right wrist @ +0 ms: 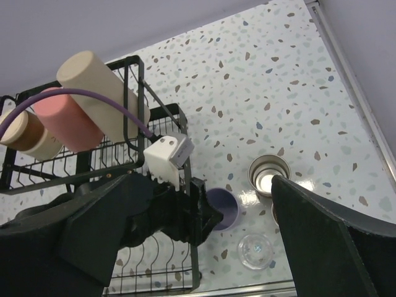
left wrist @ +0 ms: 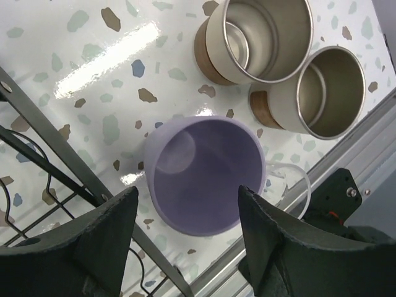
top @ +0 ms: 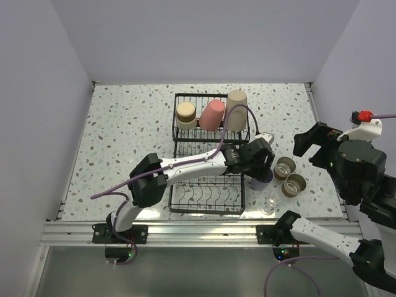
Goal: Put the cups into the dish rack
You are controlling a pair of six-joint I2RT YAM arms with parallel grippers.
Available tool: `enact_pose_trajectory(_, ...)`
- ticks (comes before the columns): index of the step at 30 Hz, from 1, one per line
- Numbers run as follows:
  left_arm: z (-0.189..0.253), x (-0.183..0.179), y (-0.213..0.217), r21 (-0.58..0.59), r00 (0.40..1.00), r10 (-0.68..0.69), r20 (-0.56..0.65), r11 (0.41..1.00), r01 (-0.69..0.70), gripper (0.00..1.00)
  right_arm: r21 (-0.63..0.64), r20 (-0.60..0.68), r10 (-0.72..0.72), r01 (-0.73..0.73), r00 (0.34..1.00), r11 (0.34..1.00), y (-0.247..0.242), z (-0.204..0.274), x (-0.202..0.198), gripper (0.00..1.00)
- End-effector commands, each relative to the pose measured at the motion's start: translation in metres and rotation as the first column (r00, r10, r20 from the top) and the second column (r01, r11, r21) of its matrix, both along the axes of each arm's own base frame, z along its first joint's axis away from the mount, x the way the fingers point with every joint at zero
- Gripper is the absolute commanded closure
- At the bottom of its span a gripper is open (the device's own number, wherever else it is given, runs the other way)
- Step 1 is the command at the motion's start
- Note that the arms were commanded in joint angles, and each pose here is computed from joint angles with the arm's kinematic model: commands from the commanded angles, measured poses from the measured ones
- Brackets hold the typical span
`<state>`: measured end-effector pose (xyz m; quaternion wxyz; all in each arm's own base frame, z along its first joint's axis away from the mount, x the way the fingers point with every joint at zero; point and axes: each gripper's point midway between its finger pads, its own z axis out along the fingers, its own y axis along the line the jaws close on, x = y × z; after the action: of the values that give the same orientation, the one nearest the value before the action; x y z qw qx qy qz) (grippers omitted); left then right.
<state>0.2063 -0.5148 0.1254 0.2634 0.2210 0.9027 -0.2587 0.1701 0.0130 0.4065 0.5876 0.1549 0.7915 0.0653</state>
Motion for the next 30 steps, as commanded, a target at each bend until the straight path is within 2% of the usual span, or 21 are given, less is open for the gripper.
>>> enact_pose_trajectory(1,0.002,0.009,-0.005,0.002,0.998,0.069,0.004,0.998,-0.069,0.32,0.026,-0.017,0.046,-0.046,0.999,0.999,0.007,0.001,-0.004,0.02)
enact_pose_trajectory(6,-0.008,0.01,-0.001,0.024,0.993,0.121,-0.014,0.992,-0.12,0.4,0.069,-0.011,0.083,-0.082,0.997,0.994,0.01,0.005,-0.012,0.02)
enact_pose_trajectory(10,-0.013,0.009,-0.002,0.027,0.99,0.139,-0.023,0.99,-0.138,0.49,0.039,-0.014,0.11,-0.11,0.994,0.993,0.009,0.007,-0.015,0.02)
enact_pose_trajectory(13,-0.013,0.008,-0.007,0.017,0.99,0.139,-0.026,0.99,-0.139,0.78,0.029,-0.003,0.12,-0.12,0.993,0.992,0.006,0.012,-0.018,0.02)
enact_pose_trajectory(14,-0.013,0.006,-0.009,0.016,0.99,0.139,-0.028,0.99,-0.138,0.92,0.027,-0.004,0.122,-0.122,0.993,0.992,0.006,0.012,-0.018,0.02)
enact_pose_trajectory(15,-0.011,0.006,-0.012,0.009,0.99,0.14,-0.027,0.99,-0.14,0.99,0.03,0.0,0.129,-0.129,0.992,0.991,0.005,0.013,-0.02,0.02)
enact_pose_trajectory(22,0.017,0.007,-0.014,-0.014,0.98,0.199,0.007,0.98,-0.199,1.0,0.022,0.008,0.177,-0.177,0.984,0.984,0.007,0.017,-0.026,0.02)
enact_pose_trajectory(30,0.07,-0.009,0.022,-0.029,0.948,0.316,0.049,0.949,-0.315,1.0,0.028,0.093,0.234,-0.237,0.968,0.971,0.012,0.045,-0.028,0.02)
